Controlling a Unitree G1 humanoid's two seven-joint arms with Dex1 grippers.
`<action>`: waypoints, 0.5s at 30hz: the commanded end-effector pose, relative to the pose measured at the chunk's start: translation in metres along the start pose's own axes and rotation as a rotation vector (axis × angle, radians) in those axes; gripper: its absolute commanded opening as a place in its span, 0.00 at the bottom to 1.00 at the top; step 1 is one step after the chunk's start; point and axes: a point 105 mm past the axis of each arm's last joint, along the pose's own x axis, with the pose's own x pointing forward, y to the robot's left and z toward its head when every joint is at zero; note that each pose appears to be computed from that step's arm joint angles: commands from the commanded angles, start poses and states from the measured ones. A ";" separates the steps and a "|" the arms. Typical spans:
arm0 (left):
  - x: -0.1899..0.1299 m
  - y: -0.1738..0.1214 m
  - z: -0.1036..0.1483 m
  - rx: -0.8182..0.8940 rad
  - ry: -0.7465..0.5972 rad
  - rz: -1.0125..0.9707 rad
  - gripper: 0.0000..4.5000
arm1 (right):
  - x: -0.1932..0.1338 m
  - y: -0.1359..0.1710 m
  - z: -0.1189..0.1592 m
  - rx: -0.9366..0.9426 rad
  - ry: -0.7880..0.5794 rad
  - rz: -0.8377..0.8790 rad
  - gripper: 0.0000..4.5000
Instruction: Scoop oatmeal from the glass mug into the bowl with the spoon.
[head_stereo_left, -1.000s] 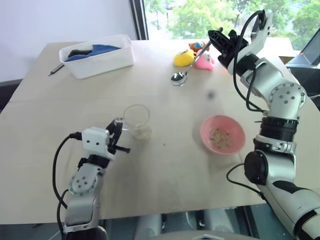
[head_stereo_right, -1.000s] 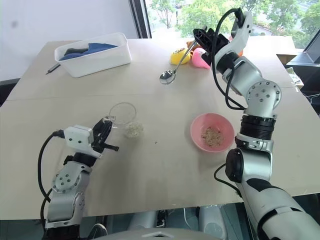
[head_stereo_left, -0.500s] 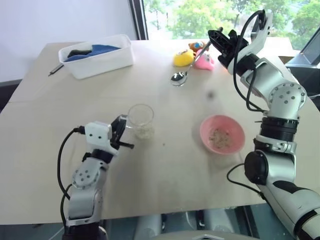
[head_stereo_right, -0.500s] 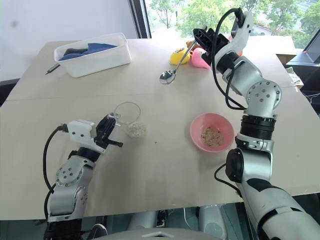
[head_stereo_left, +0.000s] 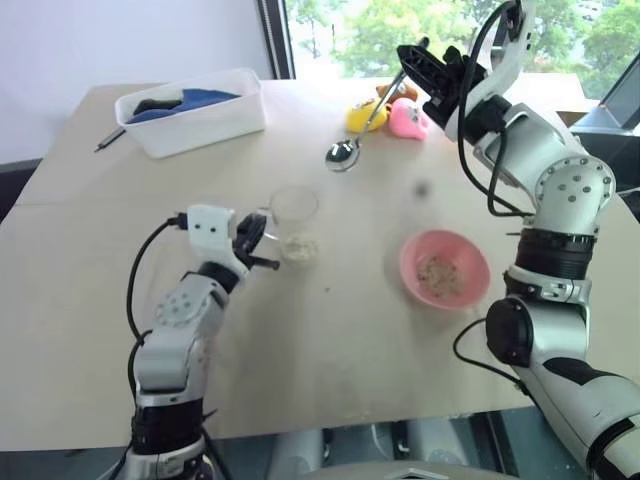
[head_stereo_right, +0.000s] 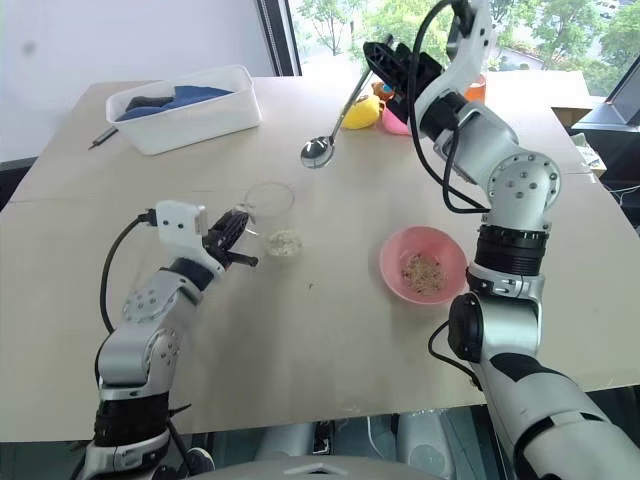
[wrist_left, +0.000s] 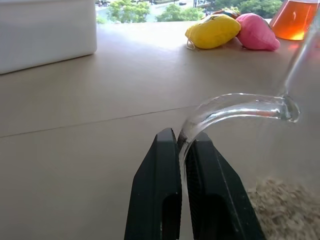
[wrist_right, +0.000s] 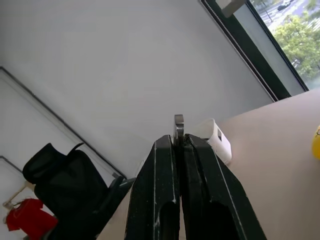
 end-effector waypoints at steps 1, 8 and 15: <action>0.009 -0.011 0.030 0.023 -0.072 -0.065 0.05 | 0.005 0.041 0.010 -0.025 -0.022 0.143 0.00; 0.022 -0.017 0.041 0.031 -0.079 -0.118 0.05 | 0.002 0.039 -0.018 -0.071 0.047 0.136 0.00; 0.029 -0.022 0.051 0.042 -0.083 -0.197 0.05 | 0.001 0.028 -0.056 -0.293 0.158 0.112 0.00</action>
